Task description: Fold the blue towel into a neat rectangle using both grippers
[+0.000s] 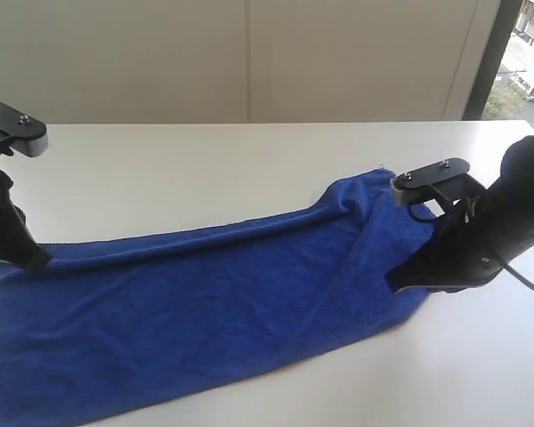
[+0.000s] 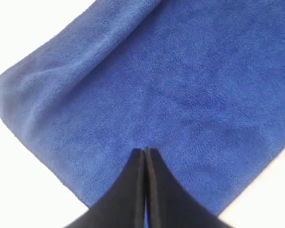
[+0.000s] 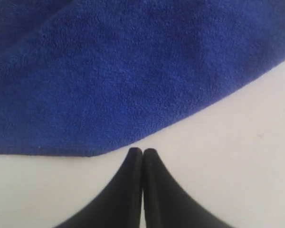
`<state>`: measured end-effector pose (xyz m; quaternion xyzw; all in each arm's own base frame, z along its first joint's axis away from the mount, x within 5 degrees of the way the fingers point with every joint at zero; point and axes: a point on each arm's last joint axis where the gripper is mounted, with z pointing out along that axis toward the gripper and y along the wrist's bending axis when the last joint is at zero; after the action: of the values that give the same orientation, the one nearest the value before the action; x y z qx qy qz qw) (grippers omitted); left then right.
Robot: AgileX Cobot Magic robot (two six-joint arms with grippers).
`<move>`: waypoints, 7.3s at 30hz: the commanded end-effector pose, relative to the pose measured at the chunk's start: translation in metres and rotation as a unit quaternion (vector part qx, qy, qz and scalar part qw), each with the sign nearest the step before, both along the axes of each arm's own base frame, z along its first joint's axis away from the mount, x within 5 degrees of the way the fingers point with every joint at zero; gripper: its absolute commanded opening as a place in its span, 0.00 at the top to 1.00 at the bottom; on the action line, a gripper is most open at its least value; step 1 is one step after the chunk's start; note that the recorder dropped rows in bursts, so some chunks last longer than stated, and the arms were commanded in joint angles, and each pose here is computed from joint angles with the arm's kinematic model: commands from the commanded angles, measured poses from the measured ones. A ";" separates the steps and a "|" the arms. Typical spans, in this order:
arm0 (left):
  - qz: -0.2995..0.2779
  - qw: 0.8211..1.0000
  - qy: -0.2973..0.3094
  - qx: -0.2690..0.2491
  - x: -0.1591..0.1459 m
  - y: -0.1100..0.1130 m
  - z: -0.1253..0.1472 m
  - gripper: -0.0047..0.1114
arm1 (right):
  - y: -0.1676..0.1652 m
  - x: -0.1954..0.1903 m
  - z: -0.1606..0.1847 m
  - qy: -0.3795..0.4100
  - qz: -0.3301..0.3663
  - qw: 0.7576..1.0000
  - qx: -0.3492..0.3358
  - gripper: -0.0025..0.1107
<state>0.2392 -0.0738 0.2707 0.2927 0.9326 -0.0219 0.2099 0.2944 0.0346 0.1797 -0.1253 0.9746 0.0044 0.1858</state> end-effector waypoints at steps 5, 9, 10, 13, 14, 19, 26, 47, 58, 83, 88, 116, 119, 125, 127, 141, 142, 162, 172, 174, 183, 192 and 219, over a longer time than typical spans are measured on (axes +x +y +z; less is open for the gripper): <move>-0.013 1.000 -0.018 0.001 -0.009 0.002 0.010 0.96 | 0.014 0.020 -0.022 0.012 0.031 0.997 0.063 0.98; -0.011 0.999 -0.037 -0.003 -0.008 0.002 0.000 0.96 | 0.025 0.027 -0.025 0.013 0.064 0.995 0.069 0.98; -0.009 0.998 -0.054 -0.007 -0.007 0.002 -0.006 0.96 | 0.031 0.029 -0.023 -0.004 0.074 0.995 0.065 0.98; -0.003 0.995 -0.104 -0.012 0.006 0.002 -0.007 0.96 | 0.052 0.035 -0.015 -0.008 0.104 0.992 0.073 0.98; 0.015 0.993 -0.118 -0.012 0.022 0.008 -0.007 0.96 | 0.068 0.040 -0.009 -0.013 0.133 0.988 0.074 0.98; 0.065 0.998 -0.012 -0.006 0.085 0.042 -0.024 0.96 | 0.134 0.062 -0.021 -0.001 0.222 0.972 0.077 0.98; -0.017 0.988 0.049 -0.142 0.128 0.062 -0.036 0.96 | 0.140 0.065 -0.065 0.096 0.249 0.962 0.057 0.98; -0.045 0.969 0.072 -0.233 0.151 0.054 -0.088 0.96 | 0.128 0.046 -0.047 0.192 0.231 0.953 0.022 0.98; 0.008 0.962 0.120 -0.245 0.146 0.054 -0.090 0.96 | 0.071 0.080 0.050 0.010 0.174 0.983 -0.059 0.98; -0.194 0.923 0.138 -0.301 0.121 -0.064 -0.078 0.96 | -0.097 0.108 -0.026 0.082 -0.096 0.990 0.057 0.59; -0.197 0.924 0.139 -0.297 0.121 -0.064 -0.079 0.96 | -0.096 0.110 -0.038 0.091 -0.109 0.988 0.068 0.59; -0.196 0.928 0.135 -0.285 0.122 -0.063 -0.081 0.96 | 0.039 0.137 0.010 0.011 0.036 0.991 0.128 0.98; -0.196 0.928 0.135 -0.285 0.122 -0.063 -0.081 0.96 | 0.073 0.132 0.012 0.003 0.065 0.988 0.139 0.98; -0.196 0.929 0.136 -0.284 0.121 -0.062 -0.081 0.96 | 0.120 0.121 0.005 0.006 0.125 0.982 0.141 0.80; -0.197 0.929 0.136 -0.283 0.121 -0.062 -0.082 0.96 | 0.122 0.120 0.007 0.002 0.140 0.981 0.137 0.64; -0.201 0.926 0.142 -0.285 0.120 -0.063 -0.081 0.96 | 0.098 0.122 0.000 0.012 0.156 0.988 0.016 0.47; -0.202 0.926 0.143 -0.286 0.120 -0.063 -0.081 0.96 | 0.098 0.123 -0.005 0.018 0.152 0.988 0.017 0.47; -0.204 0.925 0.146 -0.286 0.119 -0.063 -0.081 0.96 | 0.057 0.132 -0.022 0.078 0.041 0.987 0.132 0.47; -0.206 0.924 0.149 -0.287 0.118 -0.063 -0.081 0.96 | 0.064 0.133 -0.044 0.105 0.054 0.979 0.164 0.52; -0.206 0.924 0.149 -0.287 0.118 -0.063 -0.081 0.96 | 0.064 0.133 -0.045 0.106 0.053 0.979 0.165 0.52; -0.203 0.926 0.144 -0.285 0.119 -0.063 -0.081 0.96 | 0.083 0.130 -0.025 0.099 0.081 0.952 0.277 0.52; -0.205 0.924 0.147 -0.286 0.119 -0.063 -0.081 0.96 | 0.077 0.127 -0.015 0.083 0.095 0.972 0.196 0.52; -0.212 0.922 0.150 -0.288 0.118 -0.063 -0.081 0.96 | 0.068 0.137 -0.037 0.076 0.054 0.977 0.190 0.66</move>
<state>0.3592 -0.1348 0.1887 0.3983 0.8285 -0.3689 0.1373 0.4302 0.1022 0.1383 -0.1358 0.9611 0.2070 0.1223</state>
